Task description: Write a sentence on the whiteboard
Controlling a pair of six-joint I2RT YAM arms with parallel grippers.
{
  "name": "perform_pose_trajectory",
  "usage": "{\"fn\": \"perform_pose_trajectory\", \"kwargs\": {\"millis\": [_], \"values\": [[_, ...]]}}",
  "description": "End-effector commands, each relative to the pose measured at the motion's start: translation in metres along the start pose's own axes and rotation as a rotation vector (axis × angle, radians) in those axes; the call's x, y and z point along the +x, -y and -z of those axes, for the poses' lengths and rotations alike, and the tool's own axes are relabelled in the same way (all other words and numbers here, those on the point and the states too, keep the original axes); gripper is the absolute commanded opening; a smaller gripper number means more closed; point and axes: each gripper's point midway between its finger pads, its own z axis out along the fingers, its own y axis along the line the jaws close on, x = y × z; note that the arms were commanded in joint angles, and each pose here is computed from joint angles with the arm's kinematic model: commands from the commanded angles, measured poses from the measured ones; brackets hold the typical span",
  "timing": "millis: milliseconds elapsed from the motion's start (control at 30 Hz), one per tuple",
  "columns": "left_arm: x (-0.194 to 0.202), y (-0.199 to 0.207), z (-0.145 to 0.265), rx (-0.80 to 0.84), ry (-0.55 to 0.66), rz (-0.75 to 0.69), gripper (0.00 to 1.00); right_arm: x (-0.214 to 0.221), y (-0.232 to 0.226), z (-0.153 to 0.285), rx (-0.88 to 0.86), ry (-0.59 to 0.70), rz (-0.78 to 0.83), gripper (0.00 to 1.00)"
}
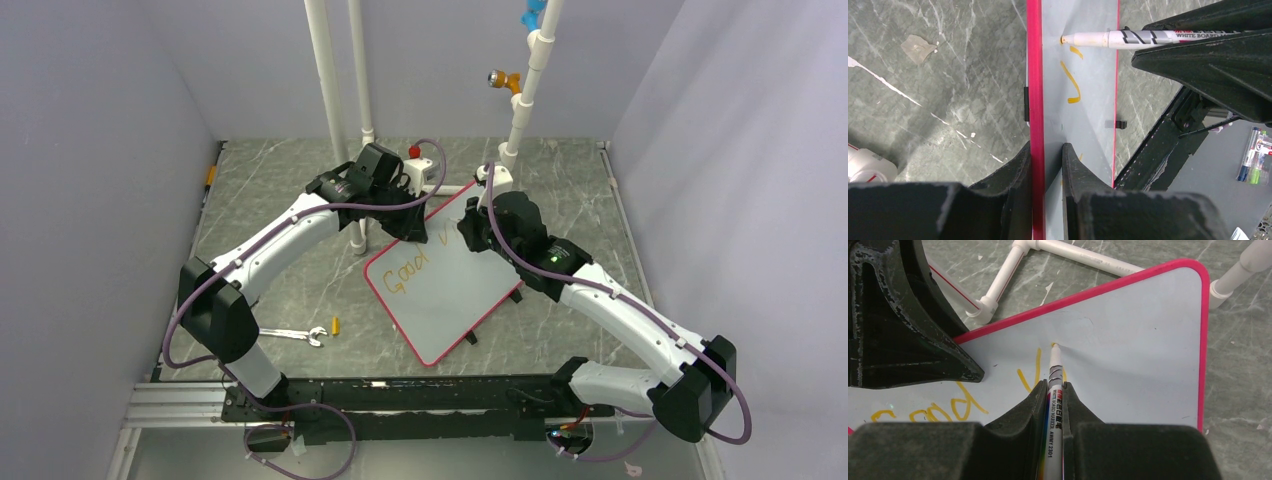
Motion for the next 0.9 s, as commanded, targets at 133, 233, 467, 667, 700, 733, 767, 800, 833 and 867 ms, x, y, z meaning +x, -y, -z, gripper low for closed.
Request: {"fn": "perform_pose_trajectory", "kwargs": {"millis": [133,233,467,667,700,733,767,800,833,867], "values": [[0.003,-0.012,0.006,-0.073,-0.003,-0.098,0.00,0.005,0.010,0.002,0.041,0.003,-0.001,0.00],[0.004,-0.011,0.006,-0.071,-0.003,-0.098,0.00,0.004,0.010,0.003,0.039,0.005,-0.002,0.00],[0.004,-0.012,0.007,-0.074,-0.004,-0.098,0.00,-0.003,0.008,0.006,0.035,0.018,0.000,0.00],[0.004,-0.012,0.006,-0.074,-0.004,-0.098,0.00,-0.022,0.006,0.020,0.024,0.058,0.001,0.00],[0.004,-0.012,0.006,-0.074,-0.005,-0.098,0.00,-0.024,0.006,0.023,0.024,0.060,0.001,0.00],[0.004,-0.012,0.007,-0.075,-0.004,-0.098,0.00,-0.025,0.008,0.025,0.029,0.062,0.001,0.00],[0.004,-0.012,0.007,-0.073,-0.005,-0.099,0.00,-0.025,0.008,0.026,0.033,0.064,0.002,0.00],[0.004,-0.012,0.007,-0.074,-0.004,-0.098,0.00,-0.024,0.011,0.028,0.045,0.063,0.002,0.00],[0.003,-0.011,0.007,-0.073,-0.003,-0.099,0.00,-0.023,0.014,0.029,0.053,0.064,0.000,0.00],[0.003,-0.012,0.007,-0.074,-0.002,-0.099,0.00,-0.022,0.017,0.030,0.065,0.063,-0.003,0.00]]}}
